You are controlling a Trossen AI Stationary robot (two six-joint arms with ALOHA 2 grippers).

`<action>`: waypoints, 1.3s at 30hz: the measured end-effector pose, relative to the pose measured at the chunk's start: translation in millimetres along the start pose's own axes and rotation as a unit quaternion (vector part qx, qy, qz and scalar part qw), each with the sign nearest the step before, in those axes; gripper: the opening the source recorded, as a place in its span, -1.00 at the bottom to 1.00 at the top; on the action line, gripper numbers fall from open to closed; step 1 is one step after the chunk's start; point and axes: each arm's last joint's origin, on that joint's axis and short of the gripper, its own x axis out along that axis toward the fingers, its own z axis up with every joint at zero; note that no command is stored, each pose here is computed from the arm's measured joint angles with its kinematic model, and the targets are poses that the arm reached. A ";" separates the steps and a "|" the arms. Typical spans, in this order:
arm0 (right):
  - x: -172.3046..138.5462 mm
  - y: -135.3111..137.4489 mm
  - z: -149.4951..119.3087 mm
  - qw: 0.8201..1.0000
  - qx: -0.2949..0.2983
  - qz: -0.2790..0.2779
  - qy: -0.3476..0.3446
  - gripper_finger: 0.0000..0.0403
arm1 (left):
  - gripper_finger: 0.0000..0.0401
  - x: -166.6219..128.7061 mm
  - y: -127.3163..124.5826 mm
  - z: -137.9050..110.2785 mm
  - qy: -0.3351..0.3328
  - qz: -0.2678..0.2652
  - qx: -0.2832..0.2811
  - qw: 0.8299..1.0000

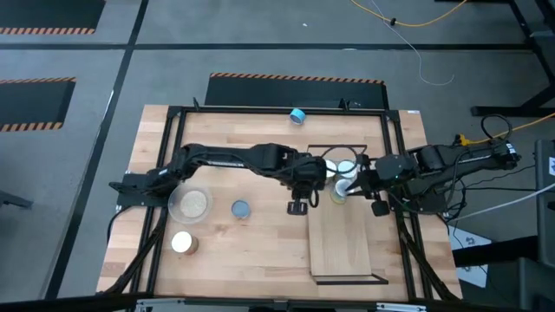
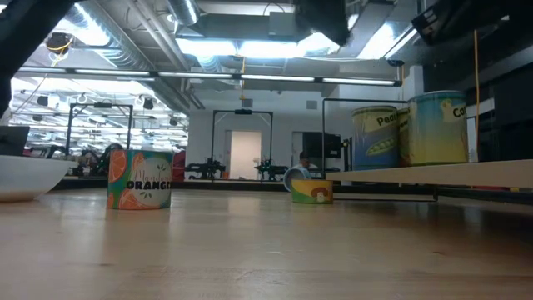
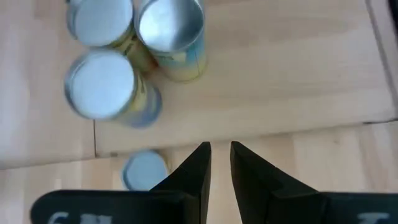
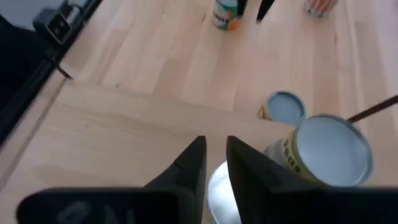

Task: Pick and place cans onto a shelf
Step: Put the orange can onto the shelf aligned with the light blue can

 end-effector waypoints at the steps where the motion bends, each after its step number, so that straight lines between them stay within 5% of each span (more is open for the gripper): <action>1: 1.0 0.0 0.5 1.000 -0.009 0.000 0.000 -0.66 | -0.73 -7.0 -1.7 -3.9 0.015 -0.001 -0.010 1.000; 11: 8.0 -0.4 6.8 1.000 -0.016 -0.001 -0.016 -0.66 | -0.73 -65.7 -44.2 -36.9 0.122 0.009 -0.084 0.989; 18: 11.7 -0.4 7.4 1.000 -0.016 0.000 -0.009 -0.66 | -0.73 -107.1 -93.7 -58.4 0.096 0.036 -0.162 0.981; 24: 13.3 -0.4 7.2 1.000 -0.016 0.001 -0.004 -0.66 | -0.73 -121.1 -127.5 -102.6 0.105 0.087 -0.243 0.960; 28: 13.2 -0.4 7.1 1.000 -0.023 0.000 -0.004 -0.66 | -0.73 -129.3 -137.0 -148.3 0.132 0.114 -0.333 0.926; 32: 13.2 -0.4 7.2 1.000 -0.029 0.000 -0.005 -0.66 | -0.73 -136.2 -143.5 -190.8 0.168 0.121 -0.444 0.872; 36: 13.2 -0.4 7.2 1.000 -0.029 0.000 -0.005 -0.66 | -0.73 -134.9 -154.2 -217.7 0.192 0.119 -0.545 0.807; 39: 13.2 -0.4 7.2 1.000 -0.029 0.000 -0.005 -0.66 | -0.73 -129.2 -160.8 -228.2 0.207 0.130 -0.576 0.780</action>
